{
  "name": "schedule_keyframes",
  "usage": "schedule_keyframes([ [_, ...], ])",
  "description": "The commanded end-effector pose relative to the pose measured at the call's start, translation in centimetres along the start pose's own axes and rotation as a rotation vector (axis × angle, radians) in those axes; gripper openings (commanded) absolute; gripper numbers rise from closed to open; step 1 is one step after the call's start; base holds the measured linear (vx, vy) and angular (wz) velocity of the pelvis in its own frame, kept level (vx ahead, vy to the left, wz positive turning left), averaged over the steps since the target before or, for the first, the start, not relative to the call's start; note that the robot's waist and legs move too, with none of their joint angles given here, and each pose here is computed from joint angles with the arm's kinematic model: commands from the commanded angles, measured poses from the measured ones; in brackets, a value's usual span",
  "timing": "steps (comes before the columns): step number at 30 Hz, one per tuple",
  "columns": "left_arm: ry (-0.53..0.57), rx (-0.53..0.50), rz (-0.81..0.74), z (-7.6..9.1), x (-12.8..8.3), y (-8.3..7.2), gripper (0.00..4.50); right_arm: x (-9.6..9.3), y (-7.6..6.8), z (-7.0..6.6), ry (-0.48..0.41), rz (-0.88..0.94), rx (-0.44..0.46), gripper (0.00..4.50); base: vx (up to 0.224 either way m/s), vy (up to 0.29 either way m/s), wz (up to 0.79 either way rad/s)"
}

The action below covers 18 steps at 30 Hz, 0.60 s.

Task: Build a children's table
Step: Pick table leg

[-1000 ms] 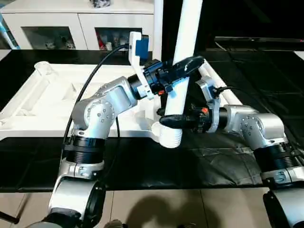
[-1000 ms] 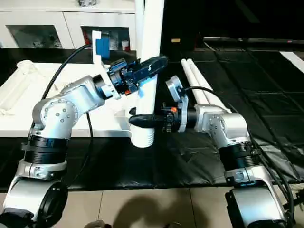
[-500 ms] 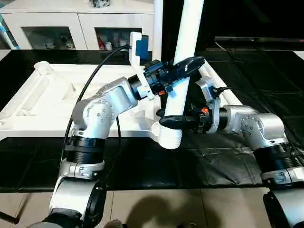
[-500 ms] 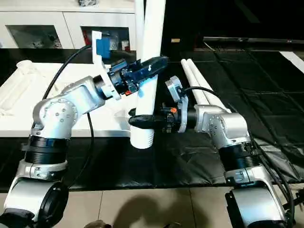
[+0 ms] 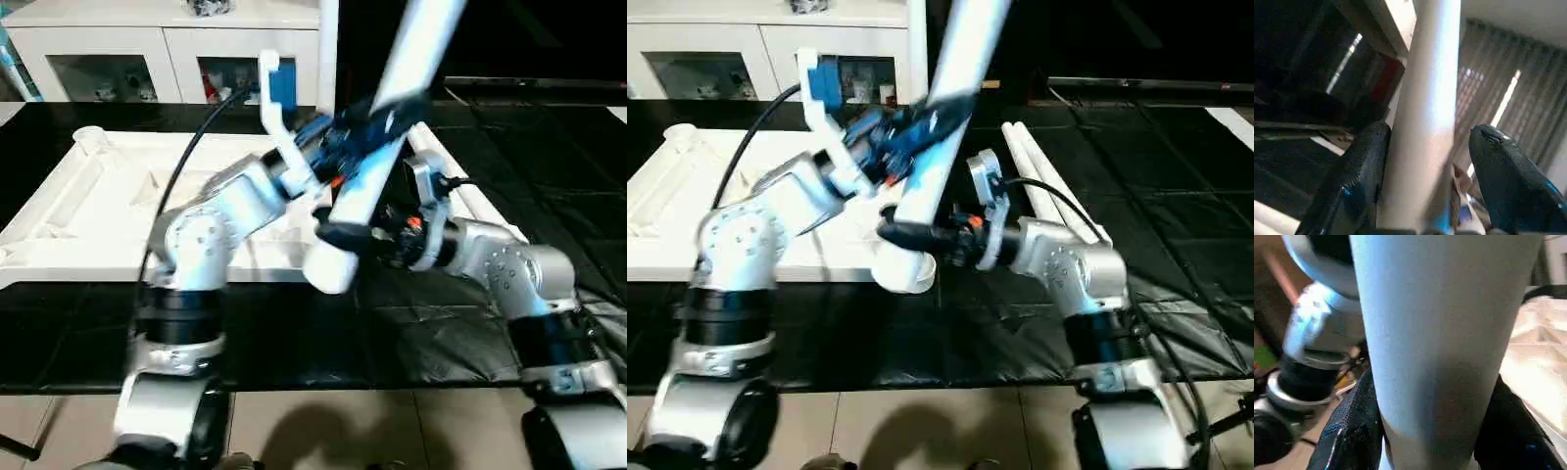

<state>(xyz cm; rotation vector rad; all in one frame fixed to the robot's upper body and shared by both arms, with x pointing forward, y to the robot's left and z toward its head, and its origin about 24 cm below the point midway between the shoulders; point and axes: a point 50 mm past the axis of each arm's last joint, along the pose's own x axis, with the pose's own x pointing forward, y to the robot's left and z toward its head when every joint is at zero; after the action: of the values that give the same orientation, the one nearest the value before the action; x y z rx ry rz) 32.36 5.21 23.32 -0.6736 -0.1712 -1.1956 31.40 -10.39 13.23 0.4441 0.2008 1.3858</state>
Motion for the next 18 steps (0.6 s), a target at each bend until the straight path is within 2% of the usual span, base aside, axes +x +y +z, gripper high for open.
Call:
schedule_keyframes([
  [1, -0.065, 0.001, -0.040, 1.2, 0.7, -0.8, 2.93, -0.2, -0.4, -0.3, 0.015, -0.072, 0.001, 1.94, 0.000, 0.000, 0.00],
  [2, -0.065, 0.001, -0.040, 1.2, 0.7, -0.8, 2.93, -0.2, -0.4, -0.3, 0.015, -0.072, 0.001, 1.94, 0.000, 0.000, 0.00],
  [4, -0.151, -0.031, -0.039, 2.3, 0.3, -0.7, 2.93, 0.0, -0.4, -0.6, -0.010, -0.109, -0.011, 1.93, 0.000, 0.000, 0.00],
  [6, -0.175, -0.019, -0.021, 2.7, 0.1, -0.4, 2.93, 0.1, -0.5, -0.7, -0.022, -0.122, -0.021, 1.93, 0.000, 0.000, 0.00],
  [9, -0.214, 0.001, 0.052, 3.4, -0.3, 0.4, 2.93, 0.2, -0.6, -0.6, -0.050, -0.155, -0.043, 1.93, 0.000, 0.000, 0.00],
  [10, -0.216, 0.024, 0.144, 3.6, -0.7, 1.4, 2.93, 0.3, -0.7, -0.5, -0.066, -0.185, -0.065, 1.93, 0.000, 0.000, 0.00],
  [12, -0.167, 0.084, 0.309, 3.6, -1.4, 3.3, 2.93, 0.4, -0.9, -0.3, -0.084, -0.234, -0.110, 1.93, 0.000, 0.000, 0.00],
  [14, -0.004, 0.229, 0.434, 2.7, -2.1, 4.6, 2.93, 0.6, -1.4, -0.2, -0.075, -0.310, -0.177, 1.93, 0.000, 0.000, 0.00],
  [15, -0.003, 0.230, 0.435, 2.6, -2.1, 4.6, 2.93, 0.6, -1.4, -0.2, -0.074, -0.310, -0.177, 1.93, 0.000, 0.000, 0.00],
  [18, 0.092, 0.301, 0.419, 1.7, -1.8, 4.1, 2.93, 0.8, -1.6, -0.7, -0.023, -0.344, -0.224, 1.93, 0.000, 0.000, 0.00],
])
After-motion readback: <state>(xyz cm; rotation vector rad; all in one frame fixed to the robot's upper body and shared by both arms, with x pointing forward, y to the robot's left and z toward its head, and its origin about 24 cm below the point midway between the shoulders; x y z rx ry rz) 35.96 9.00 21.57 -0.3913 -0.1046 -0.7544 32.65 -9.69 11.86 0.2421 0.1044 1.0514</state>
